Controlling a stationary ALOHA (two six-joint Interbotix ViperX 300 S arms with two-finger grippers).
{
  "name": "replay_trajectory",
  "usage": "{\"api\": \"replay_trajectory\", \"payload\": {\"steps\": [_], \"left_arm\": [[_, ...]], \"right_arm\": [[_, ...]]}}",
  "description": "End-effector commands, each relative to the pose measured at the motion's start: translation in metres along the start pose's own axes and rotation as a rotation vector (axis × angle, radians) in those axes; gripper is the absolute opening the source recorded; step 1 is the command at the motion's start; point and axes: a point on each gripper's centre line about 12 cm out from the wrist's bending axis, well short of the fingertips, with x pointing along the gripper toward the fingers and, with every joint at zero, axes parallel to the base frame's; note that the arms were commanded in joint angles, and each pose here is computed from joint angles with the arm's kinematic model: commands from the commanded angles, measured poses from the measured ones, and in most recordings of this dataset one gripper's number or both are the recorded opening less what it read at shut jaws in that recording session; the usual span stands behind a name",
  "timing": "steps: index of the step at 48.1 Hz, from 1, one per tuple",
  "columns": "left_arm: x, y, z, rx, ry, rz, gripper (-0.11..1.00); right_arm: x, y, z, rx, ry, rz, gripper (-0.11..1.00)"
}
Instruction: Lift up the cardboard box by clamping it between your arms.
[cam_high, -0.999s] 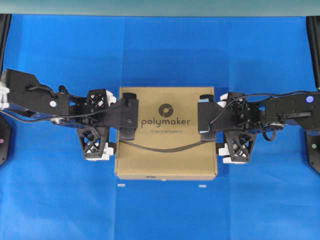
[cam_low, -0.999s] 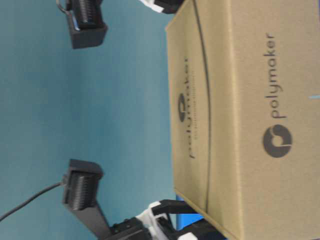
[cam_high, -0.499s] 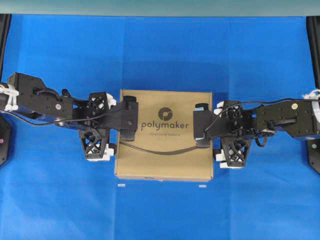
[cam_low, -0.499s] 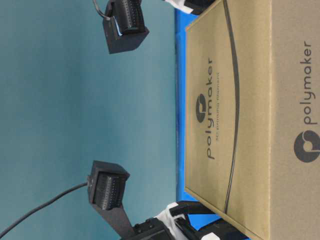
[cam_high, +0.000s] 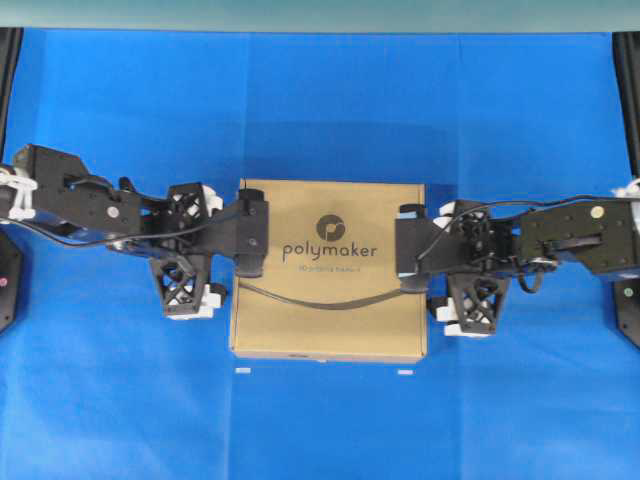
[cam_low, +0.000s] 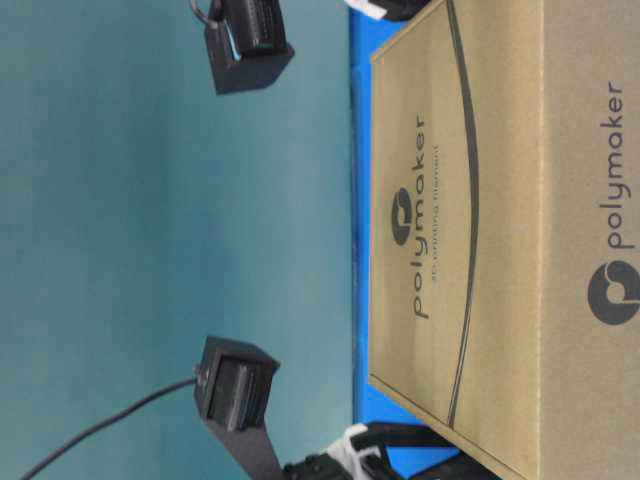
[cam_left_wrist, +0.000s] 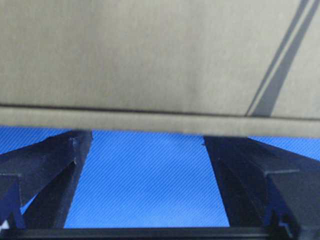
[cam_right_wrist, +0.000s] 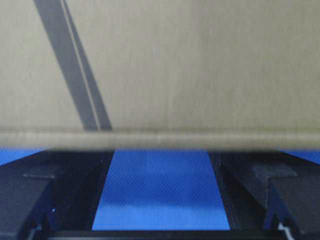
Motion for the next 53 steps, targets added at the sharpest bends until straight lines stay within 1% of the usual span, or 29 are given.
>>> {"api": "replay_trajectory", "payload": {"steps": [1,5,12,16,23,30,34,42,45,50,53], "left_arm": [[-0.013,0.000,0.000,0.004,-0.031,0.002,0.88],[-0.019,-0.001,-0.010,0.004,-0.026,0.002,0.88],[-0.032,-0.003,-0.032,0.004,0.006,0.000,0.88],[-0.041,-0.003,-0.042,0.008,0.002,0.001,0.88],[-0.052,-0.003,-0.050,0.013,-0.030,0.005,0.88],[-0.059,-0.003,-0.048,0.010,-0.053,0.007,0.88],[-0.069,-0.003,-0.045,0.001,-0.089,0.009,0.88],[-0.102,-0.004,-0.036,0.013,-0.217,0.018,0.88],[-0.117,-0.003,-0.034,0.019,-0.272,0.024,0.88],[-0.133,-0.004,-0.039,0.017,-0.333,0.027,0.88],[-0.143,-0.006,-0.041,0.020,-0.377,0.027,0.88]], "right_arm": [[-0.011,0.001,-0.003,0.010,-0.020,0.002,1.00],[-0.019,0.002,-0.011,0.022,-0.029,0.003,1.00],[-0.036,0.003,-0.034,0.036,-0.003,0.005,1.00],[-0.044,0.003,-0.047,0.041,0.000,0.004,1.00],[-0.054,0.003,-0.053,0.040,-0.011,0.004,1.00],[-0.062,0.003,-0.052,0.050,-0.029,0.006,1.00],[-0.073,0.003,-0.052,0.065,-0.043,0.009,1.00],[-0.107,0.004,-0.055,0.091,-0.128,0.013,1.00],[-0.121,0.005,-0.056,0.096,-0.177,0.014,1.00],[-0.140,0.005,-0.062,0.098,-0.255,0.014,1.00],[-0.153,0.005,-0.066,0.099,-0.321,0.016,1.00]]}}
